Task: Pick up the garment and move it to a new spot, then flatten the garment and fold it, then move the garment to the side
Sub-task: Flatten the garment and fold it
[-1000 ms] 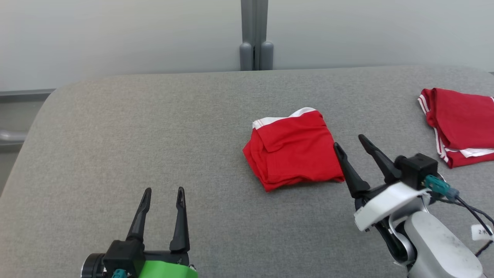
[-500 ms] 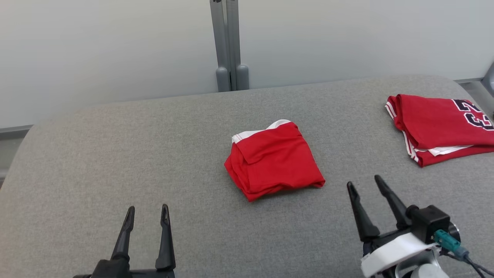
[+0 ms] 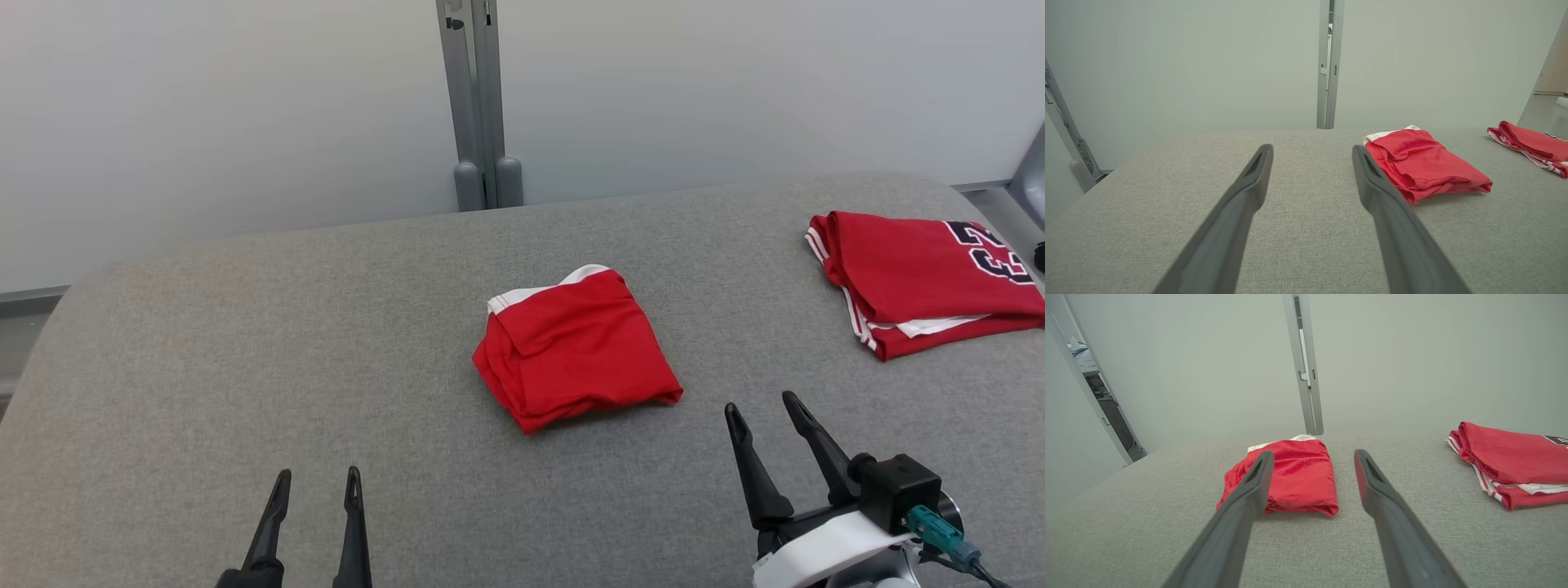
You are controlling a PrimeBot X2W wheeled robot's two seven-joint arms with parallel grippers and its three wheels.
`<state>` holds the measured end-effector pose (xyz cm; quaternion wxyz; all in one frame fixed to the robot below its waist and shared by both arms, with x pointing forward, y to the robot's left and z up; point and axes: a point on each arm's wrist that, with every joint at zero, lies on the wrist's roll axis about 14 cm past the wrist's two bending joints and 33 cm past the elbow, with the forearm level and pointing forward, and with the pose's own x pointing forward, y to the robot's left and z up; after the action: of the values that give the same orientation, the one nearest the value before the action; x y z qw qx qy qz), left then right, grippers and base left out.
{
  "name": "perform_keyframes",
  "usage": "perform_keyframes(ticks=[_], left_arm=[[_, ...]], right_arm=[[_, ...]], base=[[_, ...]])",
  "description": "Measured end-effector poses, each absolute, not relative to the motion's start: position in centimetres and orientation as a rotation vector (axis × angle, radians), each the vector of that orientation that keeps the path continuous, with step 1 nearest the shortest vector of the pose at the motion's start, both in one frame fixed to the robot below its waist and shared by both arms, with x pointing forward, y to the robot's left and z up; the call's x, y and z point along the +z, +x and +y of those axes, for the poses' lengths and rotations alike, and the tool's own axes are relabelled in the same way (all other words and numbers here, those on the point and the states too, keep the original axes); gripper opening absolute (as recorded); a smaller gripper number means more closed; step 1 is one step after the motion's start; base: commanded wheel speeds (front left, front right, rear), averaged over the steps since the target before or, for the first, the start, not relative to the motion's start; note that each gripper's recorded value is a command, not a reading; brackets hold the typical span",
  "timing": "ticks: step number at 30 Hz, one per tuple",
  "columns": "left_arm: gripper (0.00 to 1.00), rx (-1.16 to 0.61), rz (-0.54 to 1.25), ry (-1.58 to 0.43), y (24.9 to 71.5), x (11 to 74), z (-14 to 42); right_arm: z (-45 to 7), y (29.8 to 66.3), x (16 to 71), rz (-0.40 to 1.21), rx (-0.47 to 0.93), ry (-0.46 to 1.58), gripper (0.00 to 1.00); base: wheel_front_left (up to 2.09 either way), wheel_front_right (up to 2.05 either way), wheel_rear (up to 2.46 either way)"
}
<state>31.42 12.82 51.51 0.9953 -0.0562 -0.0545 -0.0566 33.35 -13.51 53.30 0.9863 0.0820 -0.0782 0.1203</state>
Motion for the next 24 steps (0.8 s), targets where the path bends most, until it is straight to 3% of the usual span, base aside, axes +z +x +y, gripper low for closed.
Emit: perform_keyframes(ticks=[24], left_arm=[[1.0,-0.11,-0.09,-0.103,31.21,50.85,12.85]], right_arm=[[-13.13,33.48,53.02,-0.147,0.248,0.175,1.0]], base=[[0.0,0.0,0.0]])
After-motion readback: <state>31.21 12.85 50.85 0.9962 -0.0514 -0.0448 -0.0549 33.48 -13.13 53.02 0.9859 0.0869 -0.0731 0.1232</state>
